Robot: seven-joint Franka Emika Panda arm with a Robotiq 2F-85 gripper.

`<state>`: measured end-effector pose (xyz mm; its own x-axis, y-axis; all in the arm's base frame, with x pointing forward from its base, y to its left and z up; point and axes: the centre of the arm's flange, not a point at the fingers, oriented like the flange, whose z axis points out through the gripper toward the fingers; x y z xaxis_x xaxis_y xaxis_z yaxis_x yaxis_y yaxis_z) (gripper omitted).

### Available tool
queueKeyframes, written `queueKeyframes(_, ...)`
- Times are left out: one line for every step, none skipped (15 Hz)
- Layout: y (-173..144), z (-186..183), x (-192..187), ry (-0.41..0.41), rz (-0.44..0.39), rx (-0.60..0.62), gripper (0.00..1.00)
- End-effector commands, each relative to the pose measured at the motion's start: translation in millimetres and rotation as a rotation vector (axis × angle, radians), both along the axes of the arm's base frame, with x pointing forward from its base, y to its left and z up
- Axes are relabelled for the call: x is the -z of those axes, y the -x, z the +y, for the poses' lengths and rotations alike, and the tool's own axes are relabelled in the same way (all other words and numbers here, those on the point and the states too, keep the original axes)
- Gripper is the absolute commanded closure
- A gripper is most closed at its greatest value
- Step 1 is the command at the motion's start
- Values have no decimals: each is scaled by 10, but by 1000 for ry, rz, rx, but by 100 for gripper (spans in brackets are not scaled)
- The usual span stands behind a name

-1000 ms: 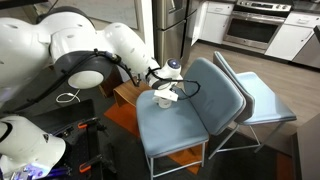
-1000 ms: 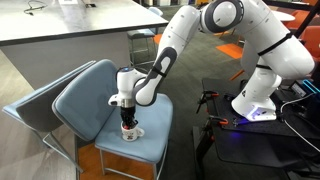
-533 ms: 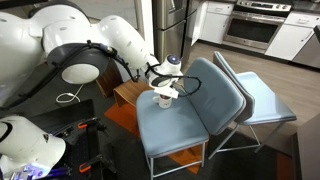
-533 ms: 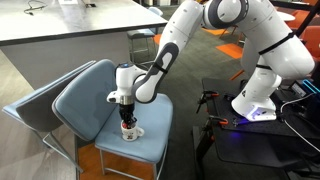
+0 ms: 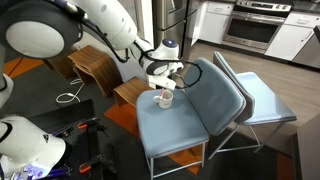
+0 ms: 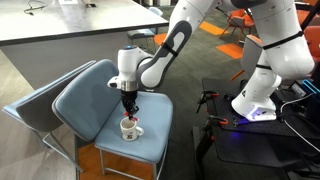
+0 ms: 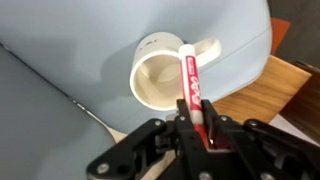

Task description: Take the marker out of the cup

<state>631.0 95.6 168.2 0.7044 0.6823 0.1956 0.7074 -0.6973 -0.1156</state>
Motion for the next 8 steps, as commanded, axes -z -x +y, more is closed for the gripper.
queueKeyframes(328,-133,-390,100,125,76,95)
queueKeyframes(381,-189,-462,138,168,100,95)
queueKeyframes(412,-258,-516,174,209,114,95)
queueKeyframes(433,-315,-555,212,250,133,95)
queueKeyframes(429,-378,-566,255,293,135,95)
queueKeyframes(424,-419,-557,300,330,136,95)
queueKeyframes(420,-455,-523,343,372,125,95)
queueKeyframes(422,-479,-462,386,414,103,95)
